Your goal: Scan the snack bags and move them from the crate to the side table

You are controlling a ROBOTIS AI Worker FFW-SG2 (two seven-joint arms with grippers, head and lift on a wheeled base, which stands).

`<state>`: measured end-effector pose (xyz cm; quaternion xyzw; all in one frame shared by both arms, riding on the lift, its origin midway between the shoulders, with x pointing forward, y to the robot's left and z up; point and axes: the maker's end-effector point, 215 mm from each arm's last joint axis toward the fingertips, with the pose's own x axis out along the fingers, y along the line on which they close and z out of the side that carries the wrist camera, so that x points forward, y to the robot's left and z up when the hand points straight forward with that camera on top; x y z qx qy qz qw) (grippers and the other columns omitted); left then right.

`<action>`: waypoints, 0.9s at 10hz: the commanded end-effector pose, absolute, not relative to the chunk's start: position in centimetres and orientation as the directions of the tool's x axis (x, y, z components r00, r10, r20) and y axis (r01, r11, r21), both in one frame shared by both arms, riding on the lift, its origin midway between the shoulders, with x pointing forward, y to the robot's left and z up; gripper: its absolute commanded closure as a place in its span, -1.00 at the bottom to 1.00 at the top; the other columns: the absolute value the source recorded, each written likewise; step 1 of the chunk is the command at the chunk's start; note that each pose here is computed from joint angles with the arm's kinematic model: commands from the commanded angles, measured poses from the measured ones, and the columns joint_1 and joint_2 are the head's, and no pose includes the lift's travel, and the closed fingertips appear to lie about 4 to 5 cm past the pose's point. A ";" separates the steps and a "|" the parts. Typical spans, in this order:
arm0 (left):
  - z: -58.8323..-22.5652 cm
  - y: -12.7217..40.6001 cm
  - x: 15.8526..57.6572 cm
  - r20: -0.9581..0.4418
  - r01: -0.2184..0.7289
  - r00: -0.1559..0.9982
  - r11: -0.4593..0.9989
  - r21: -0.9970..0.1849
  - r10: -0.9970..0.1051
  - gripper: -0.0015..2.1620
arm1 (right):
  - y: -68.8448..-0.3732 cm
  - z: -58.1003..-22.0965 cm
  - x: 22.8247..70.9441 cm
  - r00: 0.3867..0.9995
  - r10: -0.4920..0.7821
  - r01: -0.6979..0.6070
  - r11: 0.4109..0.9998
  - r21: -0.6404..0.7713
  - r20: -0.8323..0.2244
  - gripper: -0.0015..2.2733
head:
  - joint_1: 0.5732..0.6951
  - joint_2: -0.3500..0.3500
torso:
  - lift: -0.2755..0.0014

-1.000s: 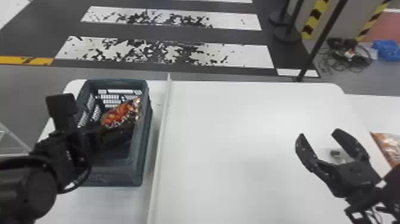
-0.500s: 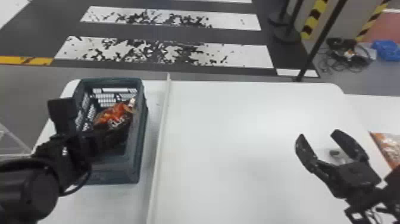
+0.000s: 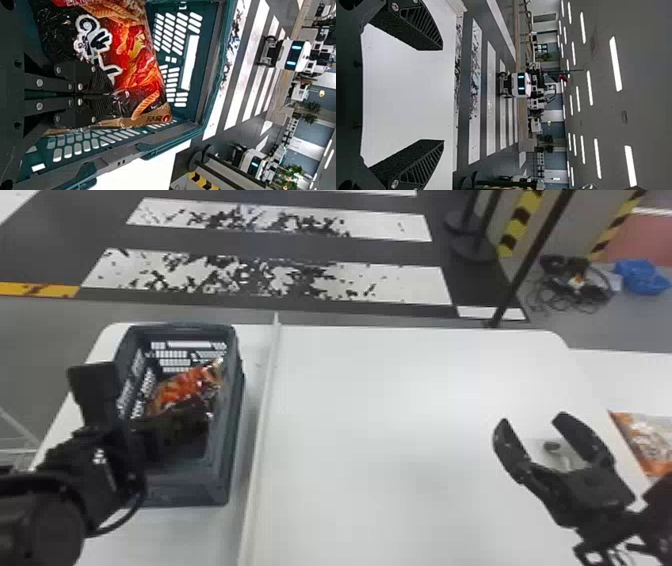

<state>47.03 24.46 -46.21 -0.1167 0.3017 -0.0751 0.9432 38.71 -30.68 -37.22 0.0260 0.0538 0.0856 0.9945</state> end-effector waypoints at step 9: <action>-42.4 25.5 43.5 -0.526 -0.022 0.850 0.995 -0.095 -0.031 0.98 | -32.1 -37.0 37.1 0.984 0.149 -0.140 0.986 0.094 -0.096 -0.91 | 1.00 -0.25 | 0.36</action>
